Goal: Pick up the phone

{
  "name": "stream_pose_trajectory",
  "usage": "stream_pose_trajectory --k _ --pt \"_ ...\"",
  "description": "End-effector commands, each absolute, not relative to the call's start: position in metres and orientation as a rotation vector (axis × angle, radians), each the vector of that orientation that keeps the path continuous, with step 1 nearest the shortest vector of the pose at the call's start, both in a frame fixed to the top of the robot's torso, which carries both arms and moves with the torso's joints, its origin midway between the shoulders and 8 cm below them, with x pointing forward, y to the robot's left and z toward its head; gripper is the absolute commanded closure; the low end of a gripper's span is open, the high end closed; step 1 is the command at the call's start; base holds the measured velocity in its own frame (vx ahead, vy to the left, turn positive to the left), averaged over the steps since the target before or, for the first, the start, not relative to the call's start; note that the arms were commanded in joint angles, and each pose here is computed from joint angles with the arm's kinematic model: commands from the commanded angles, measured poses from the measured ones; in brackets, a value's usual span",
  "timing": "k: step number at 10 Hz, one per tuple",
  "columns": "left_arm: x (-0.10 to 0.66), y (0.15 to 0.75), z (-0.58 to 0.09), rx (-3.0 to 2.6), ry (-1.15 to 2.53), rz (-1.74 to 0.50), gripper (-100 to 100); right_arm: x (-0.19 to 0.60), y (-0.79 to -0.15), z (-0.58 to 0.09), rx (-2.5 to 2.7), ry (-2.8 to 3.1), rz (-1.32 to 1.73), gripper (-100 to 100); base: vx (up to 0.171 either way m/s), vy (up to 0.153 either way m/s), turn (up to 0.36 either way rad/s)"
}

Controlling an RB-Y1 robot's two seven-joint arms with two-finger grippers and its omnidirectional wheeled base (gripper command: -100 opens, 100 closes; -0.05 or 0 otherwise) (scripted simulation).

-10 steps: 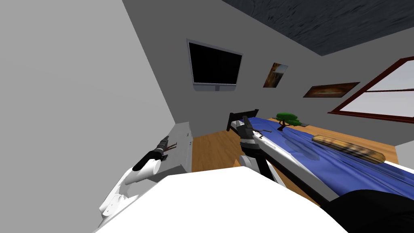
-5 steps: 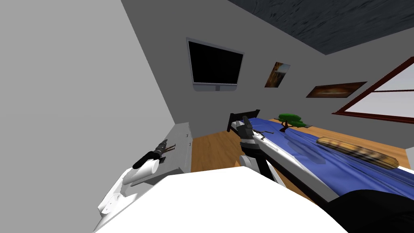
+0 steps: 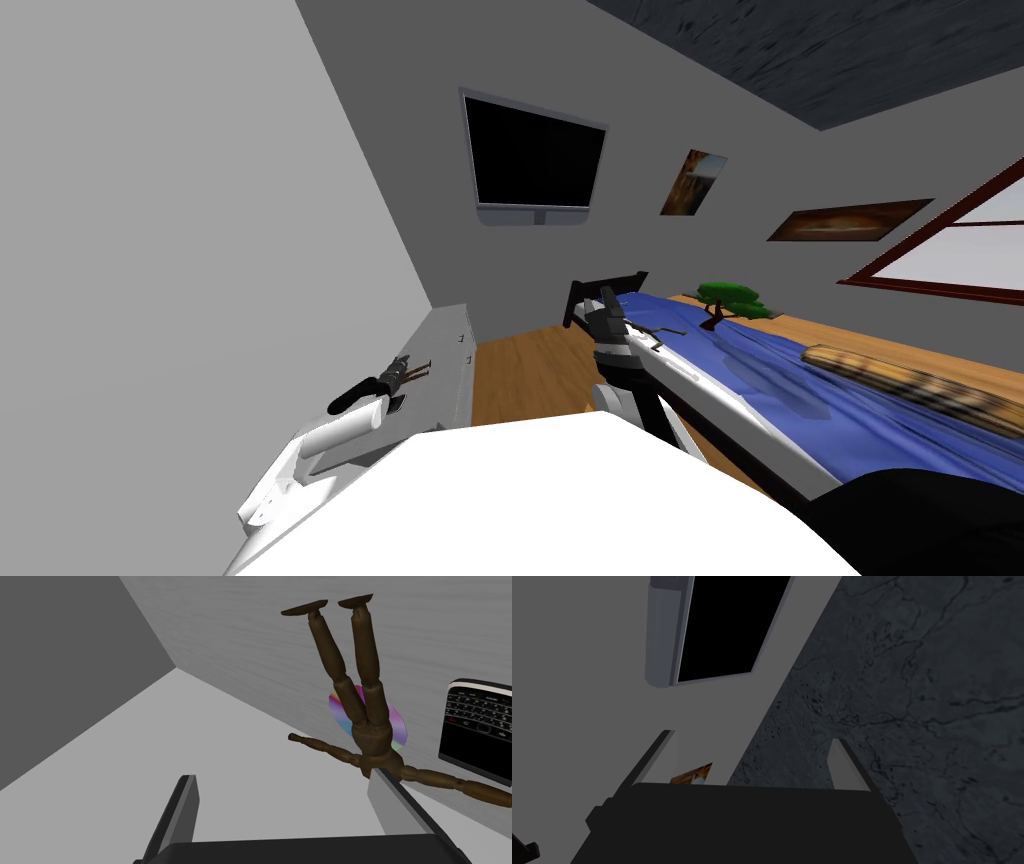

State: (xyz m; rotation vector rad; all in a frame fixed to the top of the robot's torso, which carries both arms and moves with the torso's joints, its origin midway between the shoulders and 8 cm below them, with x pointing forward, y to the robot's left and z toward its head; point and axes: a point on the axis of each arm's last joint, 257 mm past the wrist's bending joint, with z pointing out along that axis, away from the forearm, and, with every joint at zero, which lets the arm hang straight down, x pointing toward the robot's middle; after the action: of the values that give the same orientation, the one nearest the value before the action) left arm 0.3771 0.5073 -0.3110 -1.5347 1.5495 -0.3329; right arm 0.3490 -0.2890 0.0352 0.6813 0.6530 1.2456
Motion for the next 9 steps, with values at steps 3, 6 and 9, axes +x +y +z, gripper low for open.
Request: stream_pose_trajectory --k 3,6,9 --pt "0.354 0.52 -0.334 -1.626 1.602 -0.258 -100 0.349 -0.289 0.035 0.681 0.653 1.246 0 0.059 -0.006 0.018" --pt "0.338 0.53 -0.351 -1.688 1.633 -0.205 -100 0.349 -0.289 0.035 0.681 0.653 1.246 0 0.068 -0.006 0.019" --pt "0.31 0.547 -0.375 -1.789 1.676 -0.12 -100 0.349 -0.289 0.035 0.681 0.653 1.246 0 0.076 -0.004 0.035"
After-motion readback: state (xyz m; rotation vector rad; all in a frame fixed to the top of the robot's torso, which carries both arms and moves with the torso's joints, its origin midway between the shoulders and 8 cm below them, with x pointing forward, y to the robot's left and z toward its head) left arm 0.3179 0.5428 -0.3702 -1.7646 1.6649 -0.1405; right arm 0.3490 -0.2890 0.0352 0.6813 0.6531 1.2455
